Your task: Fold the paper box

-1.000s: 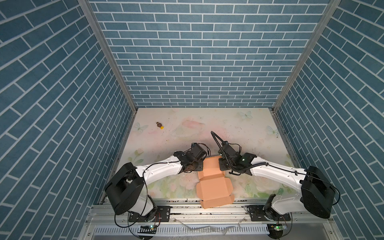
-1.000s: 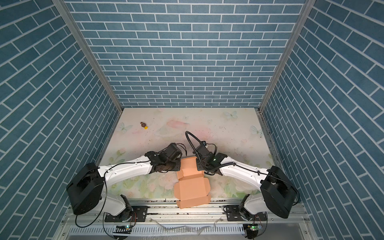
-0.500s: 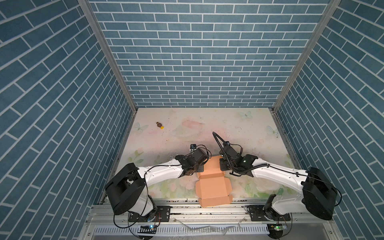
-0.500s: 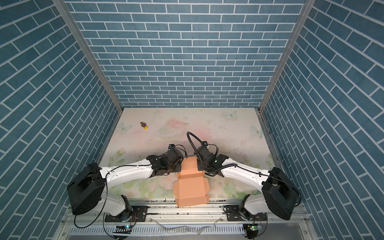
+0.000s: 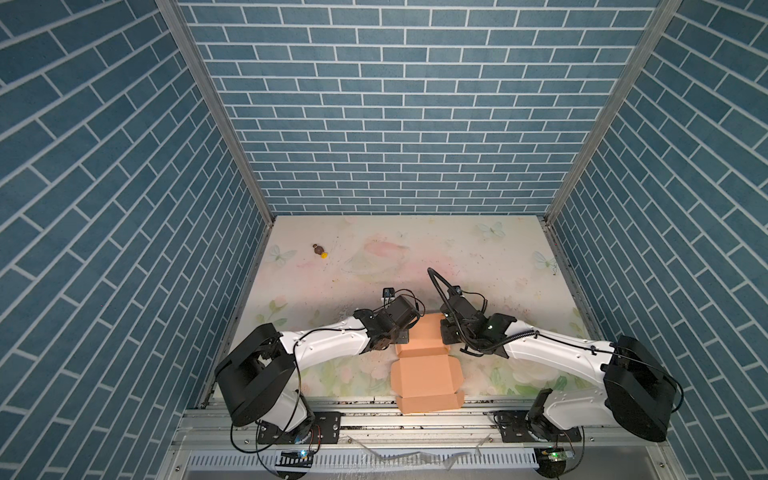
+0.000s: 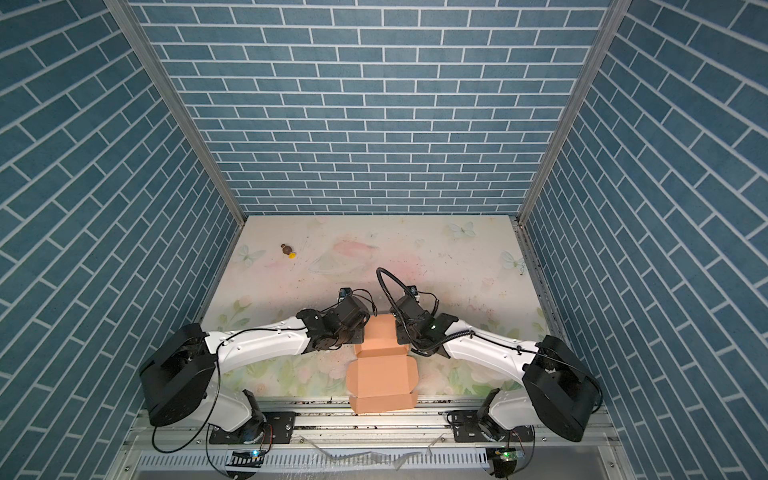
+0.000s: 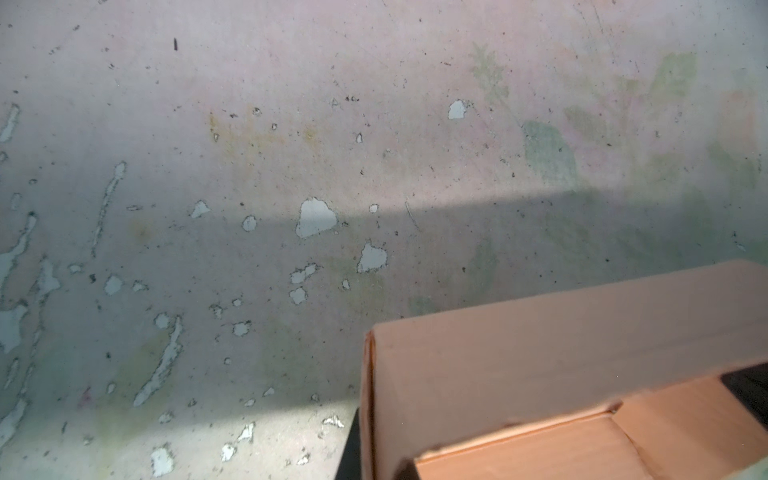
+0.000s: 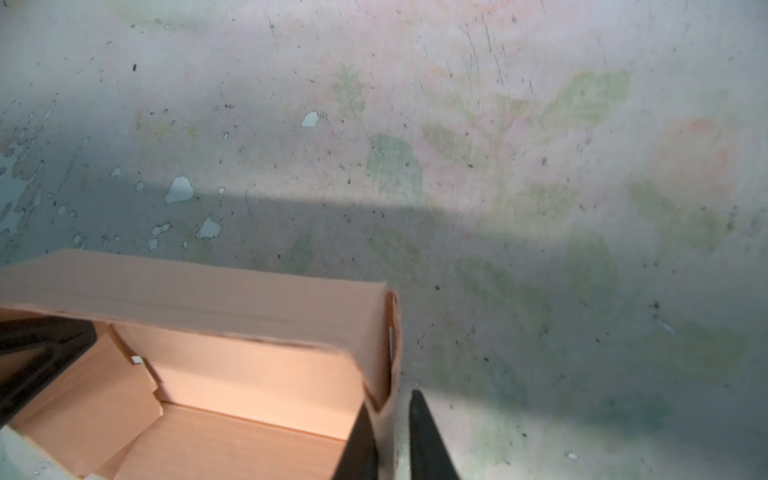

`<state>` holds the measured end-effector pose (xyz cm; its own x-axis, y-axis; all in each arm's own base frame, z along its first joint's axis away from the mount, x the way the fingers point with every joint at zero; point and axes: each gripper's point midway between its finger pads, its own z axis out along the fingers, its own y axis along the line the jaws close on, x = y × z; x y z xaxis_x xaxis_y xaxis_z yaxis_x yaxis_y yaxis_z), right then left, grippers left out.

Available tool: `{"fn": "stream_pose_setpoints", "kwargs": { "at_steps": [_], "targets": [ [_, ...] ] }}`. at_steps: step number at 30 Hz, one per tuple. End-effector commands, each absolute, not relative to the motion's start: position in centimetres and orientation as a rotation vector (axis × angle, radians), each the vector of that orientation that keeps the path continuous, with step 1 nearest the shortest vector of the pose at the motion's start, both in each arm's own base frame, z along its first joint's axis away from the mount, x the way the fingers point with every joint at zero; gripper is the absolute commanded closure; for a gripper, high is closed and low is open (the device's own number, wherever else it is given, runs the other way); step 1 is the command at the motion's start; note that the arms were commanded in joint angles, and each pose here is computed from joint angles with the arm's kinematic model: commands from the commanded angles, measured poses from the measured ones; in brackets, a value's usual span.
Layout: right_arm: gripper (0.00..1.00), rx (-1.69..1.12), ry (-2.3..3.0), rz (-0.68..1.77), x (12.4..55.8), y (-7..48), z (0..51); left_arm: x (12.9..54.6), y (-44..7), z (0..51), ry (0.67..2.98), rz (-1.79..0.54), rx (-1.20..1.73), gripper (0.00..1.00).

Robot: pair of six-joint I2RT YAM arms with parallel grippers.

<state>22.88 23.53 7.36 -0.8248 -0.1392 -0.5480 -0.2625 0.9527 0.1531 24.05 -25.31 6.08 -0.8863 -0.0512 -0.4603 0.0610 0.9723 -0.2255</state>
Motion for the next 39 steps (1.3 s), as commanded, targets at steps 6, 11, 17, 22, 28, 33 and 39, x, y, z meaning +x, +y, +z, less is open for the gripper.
{"fn": "stream_pose_setpoints", "kwargs": {
  "at_steps": [6, 11, 17, 22, 28, 33, 39],
  "targets": [
    [0.66, -0.224, 2.544, 0.286, 22.6, 22.3, 7.1, 23.6, -24.6, 5.6, 2.673, -0.254, 0.033, 1.00],
    [0.64, -0.220, 2.526, 0.315, 22.5, 22.4, 7.6, 23.6, -24.6, 5.3, 2.679, -0.240, 0.036, 1.00],
    [0.67, -0.231, 2.516, 0.331, 22.4, 22.7, 7.7, 23.5, -24.7, 5.0, 2.687, -0.243, 0.039, 1.00],
    [0.73, -0.245, 2.531, 0.285, 22.3, 22.9, 6.8, 23.6, -24.8, 5.2, 2.688, -0.240, 0.046, 1.00],
    [0.88, -0.259, 2.574, 0.195, 22.5, 22.7, 5.5, 23.6, -24.9, 5.5, 2.695, -0.235, 0.056, 1.00],
    [0.93, -0.265, 2.620, 0.100, 22.3, 22.0, 4.3, 23.4, -25.1, 5.4, 2.712, -0.233, 0.067, 1.00],
    [1.00, -0.262, 2.630, -0.086, 22.5, 20.4, 4.0, 23.6, -25.5, 5.7, 2.725, -0.240, 0.079, 1.00]
  ]
}}
